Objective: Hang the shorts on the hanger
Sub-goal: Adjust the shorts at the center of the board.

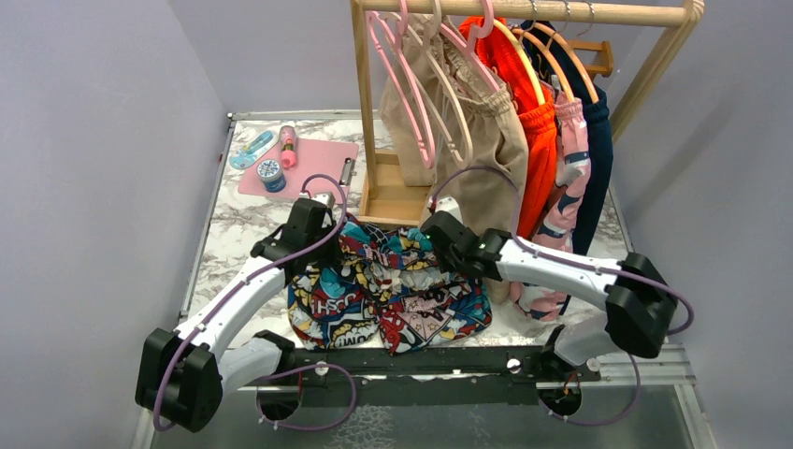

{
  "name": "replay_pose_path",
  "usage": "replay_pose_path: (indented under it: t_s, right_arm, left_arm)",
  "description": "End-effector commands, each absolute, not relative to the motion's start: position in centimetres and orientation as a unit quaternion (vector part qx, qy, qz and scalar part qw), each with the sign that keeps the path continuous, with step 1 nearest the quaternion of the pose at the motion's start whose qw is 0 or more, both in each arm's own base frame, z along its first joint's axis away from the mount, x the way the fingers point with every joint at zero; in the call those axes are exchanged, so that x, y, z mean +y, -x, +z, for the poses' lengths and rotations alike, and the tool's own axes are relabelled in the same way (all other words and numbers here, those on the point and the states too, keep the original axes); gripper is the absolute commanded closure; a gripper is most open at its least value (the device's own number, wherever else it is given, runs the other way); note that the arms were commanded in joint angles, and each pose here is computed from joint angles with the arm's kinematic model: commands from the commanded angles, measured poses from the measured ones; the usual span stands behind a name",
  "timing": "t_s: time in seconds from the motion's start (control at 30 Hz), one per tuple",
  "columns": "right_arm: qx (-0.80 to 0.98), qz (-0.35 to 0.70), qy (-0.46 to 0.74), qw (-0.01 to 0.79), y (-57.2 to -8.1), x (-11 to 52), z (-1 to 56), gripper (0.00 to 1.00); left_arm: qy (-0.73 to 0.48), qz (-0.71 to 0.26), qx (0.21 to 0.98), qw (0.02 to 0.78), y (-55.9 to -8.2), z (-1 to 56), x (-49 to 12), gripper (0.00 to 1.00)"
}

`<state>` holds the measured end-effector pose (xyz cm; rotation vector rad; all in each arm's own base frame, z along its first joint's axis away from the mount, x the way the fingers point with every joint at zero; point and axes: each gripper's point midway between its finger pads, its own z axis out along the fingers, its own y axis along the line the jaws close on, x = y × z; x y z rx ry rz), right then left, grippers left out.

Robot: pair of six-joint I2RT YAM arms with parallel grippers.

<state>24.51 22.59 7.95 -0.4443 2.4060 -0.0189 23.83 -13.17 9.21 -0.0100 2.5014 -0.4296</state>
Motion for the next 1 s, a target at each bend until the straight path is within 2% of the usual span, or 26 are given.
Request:
replay_pose_path:
  t_s: [0.0,0.13,0.3,0.37,0.57,0.8,0.97]
  right_arm:
    - [0.919,0.04,0.196,0.339,-23.4,23.1,10.7,0.6]
    - [0.909,0.073,0.242,0.331,-22.4,23.8,12.5,0.6]
    - [0.878,0.187,0.315,0.309,-19.2,26.6,14.3,0.61]
    - [0.87,0.216,0.332,0.293,-18.0,27.4,13.9,0.63]
    - [0.875,0.23,0.337,0.259,-16.5,28.3,10.8,0.67]
    - [0.875,0.222,0.368,0.222,-15.0,28.9,7.9,0.67]
    - [0.868,0.224,0.369,0.245,-14.7,28.7,10.1,0.67]
  left_arm:
    - [-0.004,-0.174,0.932,0.317,-24.3,10.2,-13.6,0.75]
    - [-0.002,-0.178,0.93,0.322,-24.4,10.9,-13.8,0.66]
    - [-0.004,-0.182,0.92,0.346,-24.8,13.6,-13.7,0.44]
    - [-0.004,-0.186,0.916,0.355,-24.8,14.7,-13.7,0.38]
    - [-0.004,-0.216,0.903,0.372,-24.3,17.2,-14.3,0.37]
    - [-0.002,-0.228,0.9,0.371,-23.7,16.5,-14.4,0.38]
    - [0.01,-0.202,0.892,0.405,-23.8,16.7,-12.9,0.38]
